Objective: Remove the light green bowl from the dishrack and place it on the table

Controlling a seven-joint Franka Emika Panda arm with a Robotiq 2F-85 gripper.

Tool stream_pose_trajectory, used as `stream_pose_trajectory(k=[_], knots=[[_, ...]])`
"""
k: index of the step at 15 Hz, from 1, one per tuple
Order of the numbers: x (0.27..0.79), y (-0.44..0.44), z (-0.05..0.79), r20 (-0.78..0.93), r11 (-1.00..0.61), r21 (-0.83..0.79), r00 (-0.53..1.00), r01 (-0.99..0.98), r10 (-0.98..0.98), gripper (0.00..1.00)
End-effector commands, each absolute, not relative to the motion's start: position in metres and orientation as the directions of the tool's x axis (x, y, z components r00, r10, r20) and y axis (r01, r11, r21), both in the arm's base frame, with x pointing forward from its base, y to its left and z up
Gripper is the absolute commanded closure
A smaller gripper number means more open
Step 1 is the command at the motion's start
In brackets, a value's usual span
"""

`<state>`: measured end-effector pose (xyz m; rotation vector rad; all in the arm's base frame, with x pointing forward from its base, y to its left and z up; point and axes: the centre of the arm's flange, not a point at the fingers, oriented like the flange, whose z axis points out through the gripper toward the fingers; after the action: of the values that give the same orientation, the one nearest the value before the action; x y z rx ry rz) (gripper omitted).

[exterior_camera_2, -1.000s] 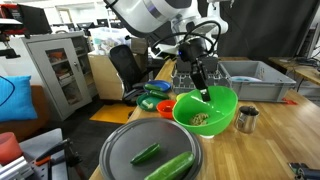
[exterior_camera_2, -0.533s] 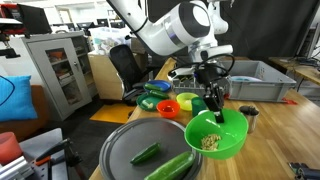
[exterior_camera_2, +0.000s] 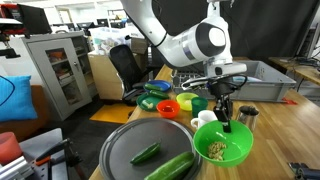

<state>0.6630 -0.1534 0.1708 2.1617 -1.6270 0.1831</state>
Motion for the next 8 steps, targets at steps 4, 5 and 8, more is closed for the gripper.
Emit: stream_pose_trajectory(k=[4,5,8], knots=[[0.684,-0.165,0.156,0.272,-0.221,0.279,0.298,-0.934,-0.915,0.99],[0.684,-0.166,0.153,0.263,-0.221,0.286,0.298,-0.932,-0.917,0.99],[0.681,-0.167,0.145,0.242,-0.219,0.3,0.296,-0.928,-0.924,0.99]])
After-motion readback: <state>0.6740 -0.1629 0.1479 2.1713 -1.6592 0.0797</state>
